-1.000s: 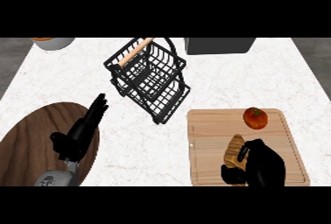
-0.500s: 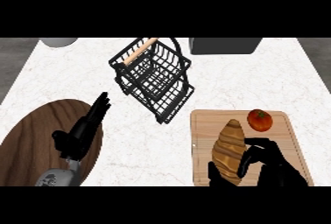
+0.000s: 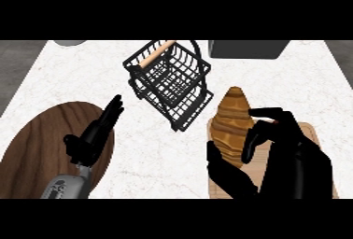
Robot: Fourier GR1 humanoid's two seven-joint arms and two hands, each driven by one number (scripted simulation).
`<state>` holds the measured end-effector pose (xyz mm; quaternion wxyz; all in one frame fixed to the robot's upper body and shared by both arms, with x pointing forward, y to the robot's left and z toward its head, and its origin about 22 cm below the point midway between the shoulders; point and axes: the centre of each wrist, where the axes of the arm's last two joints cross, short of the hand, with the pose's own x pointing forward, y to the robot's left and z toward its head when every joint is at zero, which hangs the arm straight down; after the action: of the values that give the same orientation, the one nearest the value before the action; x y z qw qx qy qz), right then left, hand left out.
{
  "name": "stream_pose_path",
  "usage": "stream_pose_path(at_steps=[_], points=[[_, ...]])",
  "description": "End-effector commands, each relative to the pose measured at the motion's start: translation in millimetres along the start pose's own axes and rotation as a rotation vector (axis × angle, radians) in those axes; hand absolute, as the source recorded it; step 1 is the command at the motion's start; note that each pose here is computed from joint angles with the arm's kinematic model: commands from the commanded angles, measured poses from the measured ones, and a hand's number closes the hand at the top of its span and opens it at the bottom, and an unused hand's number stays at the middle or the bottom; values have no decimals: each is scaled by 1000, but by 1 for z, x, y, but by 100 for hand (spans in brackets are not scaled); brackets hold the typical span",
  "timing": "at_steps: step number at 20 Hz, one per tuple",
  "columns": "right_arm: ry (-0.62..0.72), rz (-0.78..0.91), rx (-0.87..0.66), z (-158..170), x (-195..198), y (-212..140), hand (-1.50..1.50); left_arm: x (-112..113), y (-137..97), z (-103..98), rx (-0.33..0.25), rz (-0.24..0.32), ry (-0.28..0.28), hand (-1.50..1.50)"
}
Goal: Pick the croissant from the cutting board and place it in the tiered basket
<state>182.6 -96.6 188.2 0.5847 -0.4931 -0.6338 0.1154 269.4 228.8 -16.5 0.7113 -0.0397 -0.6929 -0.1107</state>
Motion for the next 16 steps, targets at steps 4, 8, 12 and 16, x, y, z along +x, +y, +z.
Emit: stream_pose_path(at_steps=[4, 8, 12, 16], points=[[205, -18, 35, -55, 47, 8, 150, -5, 4, -1, -8, -18, -10, 0], [224, -41, 57, -95, 74, 19, 150, 2, -9, -10, -40, -7, -16, 0], [221, 3, 134, -131, 96, 32, 150, 5, -2, -16, -27, -1, -12, 0], [243, 14, 156, -149, 108, 62, 150, -4, -7, -12, -40, 6, -10, 0]])
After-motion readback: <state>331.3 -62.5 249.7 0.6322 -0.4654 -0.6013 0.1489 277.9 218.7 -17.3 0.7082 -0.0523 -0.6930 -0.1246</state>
